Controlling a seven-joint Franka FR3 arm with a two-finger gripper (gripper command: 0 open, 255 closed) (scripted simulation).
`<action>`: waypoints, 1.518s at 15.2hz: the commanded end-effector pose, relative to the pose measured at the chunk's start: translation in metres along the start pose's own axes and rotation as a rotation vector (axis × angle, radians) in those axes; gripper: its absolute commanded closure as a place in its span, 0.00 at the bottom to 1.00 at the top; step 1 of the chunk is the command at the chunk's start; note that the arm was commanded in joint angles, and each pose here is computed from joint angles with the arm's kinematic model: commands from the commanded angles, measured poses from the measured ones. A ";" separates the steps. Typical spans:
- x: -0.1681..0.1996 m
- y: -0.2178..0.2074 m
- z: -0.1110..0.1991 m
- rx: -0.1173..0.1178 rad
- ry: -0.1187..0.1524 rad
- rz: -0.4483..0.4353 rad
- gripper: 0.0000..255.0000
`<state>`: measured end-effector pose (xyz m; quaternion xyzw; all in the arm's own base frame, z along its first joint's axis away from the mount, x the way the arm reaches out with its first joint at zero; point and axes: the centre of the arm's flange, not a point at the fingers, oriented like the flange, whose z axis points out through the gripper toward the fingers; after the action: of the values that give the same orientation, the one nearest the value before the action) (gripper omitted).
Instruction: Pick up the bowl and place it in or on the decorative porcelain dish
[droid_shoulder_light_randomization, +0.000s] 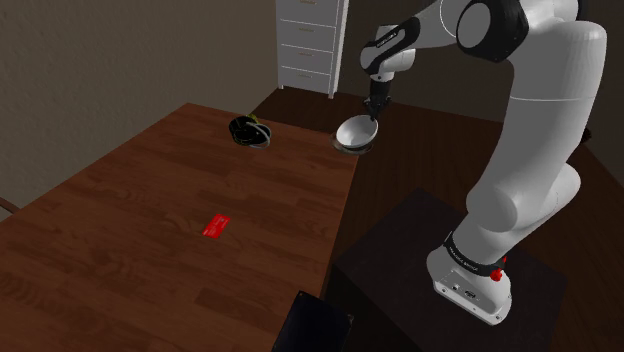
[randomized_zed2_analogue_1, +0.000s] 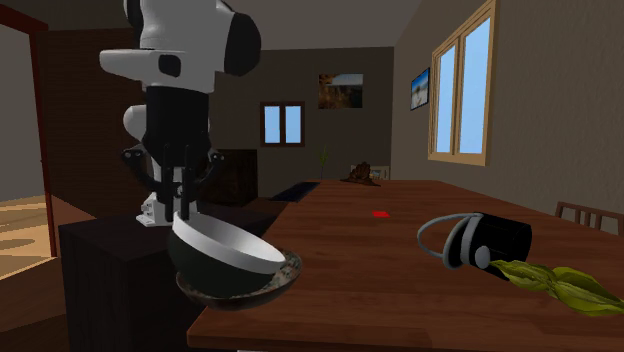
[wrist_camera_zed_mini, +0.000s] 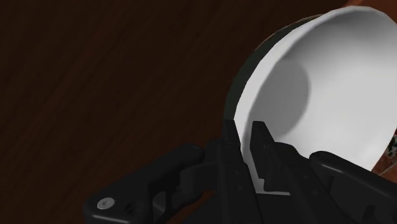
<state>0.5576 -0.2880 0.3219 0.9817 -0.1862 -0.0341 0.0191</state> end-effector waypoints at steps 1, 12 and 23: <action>0.000 -0.005 0.012 0.004 -0.014 -0.007 1.00; 0.001 -0.003 0.013 0.003 -0.014 -0.007 0.00; 0.001 -0.005 -0.038 0.004 -0.014 -0.007 0.00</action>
<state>0.5626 -0.2829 0.3589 0.9821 -0.1831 -0.0407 0.0159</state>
